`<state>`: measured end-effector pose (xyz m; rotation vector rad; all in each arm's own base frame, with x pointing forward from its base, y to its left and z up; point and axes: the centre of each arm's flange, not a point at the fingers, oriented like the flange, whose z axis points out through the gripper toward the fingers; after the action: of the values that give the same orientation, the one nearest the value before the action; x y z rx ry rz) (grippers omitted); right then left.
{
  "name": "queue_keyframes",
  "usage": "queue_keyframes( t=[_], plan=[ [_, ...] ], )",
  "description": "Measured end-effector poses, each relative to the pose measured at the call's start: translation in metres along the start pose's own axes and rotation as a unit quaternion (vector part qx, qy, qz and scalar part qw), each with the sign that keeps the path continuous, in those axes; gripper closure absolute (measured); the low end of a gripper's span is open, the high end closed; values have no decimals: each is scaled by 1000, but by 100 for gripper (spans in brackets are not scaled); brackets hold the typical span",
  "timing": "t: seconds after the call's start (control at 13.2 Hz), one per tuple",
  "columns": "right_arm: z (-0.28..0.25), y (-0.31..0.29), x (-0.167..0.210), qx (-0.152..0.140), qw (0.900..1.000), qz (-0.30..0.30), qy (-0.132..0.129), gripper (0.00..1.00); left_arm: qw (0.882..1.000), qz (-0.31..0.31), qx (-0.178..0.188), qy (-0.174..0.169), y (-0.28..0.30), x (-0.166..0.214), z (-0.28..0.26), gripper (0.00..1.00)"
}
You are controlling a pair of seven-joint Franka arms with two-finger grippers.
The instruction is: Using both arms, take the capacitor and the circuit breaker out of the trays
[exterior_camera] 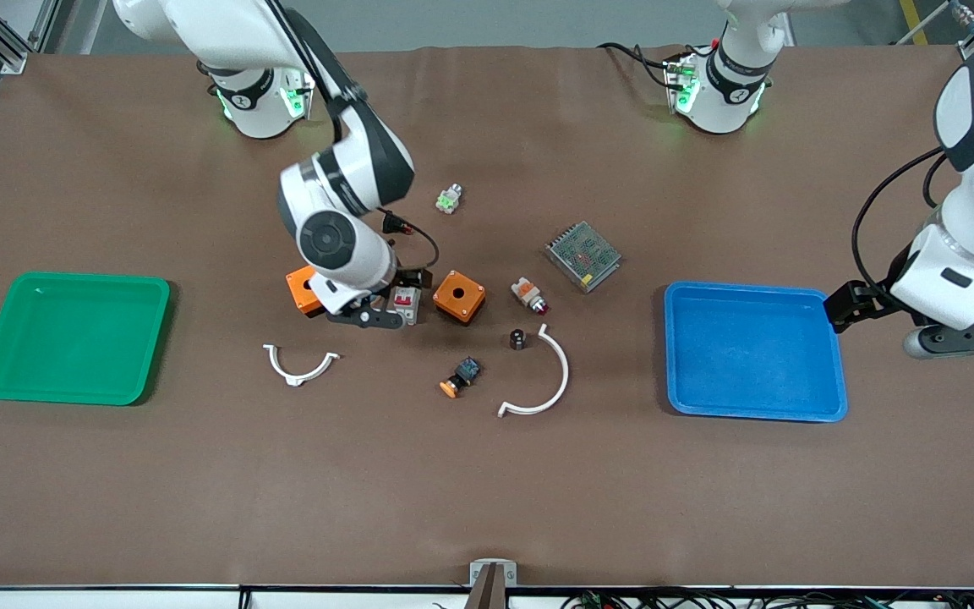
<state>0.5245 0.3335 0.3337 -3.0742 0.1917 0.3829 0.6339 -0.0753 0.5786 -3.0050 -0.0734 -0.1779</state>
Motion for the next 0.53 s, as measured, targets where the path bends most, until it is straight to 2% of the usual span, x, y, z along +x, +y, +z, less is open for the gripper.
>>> queue_keyframes(
  t=[0.23, 0.53],
  plan=[
    [-113, 62, -26, -8, 1000, 1, 8, 0, 1000, -1, 1, 1, -2, -9, -18, 0],
    [-212, 195, -43, 13, 1000, -9, 20, 0, 1000, 2, -5, -6, 0, -21, -36, 0]
  ],
)
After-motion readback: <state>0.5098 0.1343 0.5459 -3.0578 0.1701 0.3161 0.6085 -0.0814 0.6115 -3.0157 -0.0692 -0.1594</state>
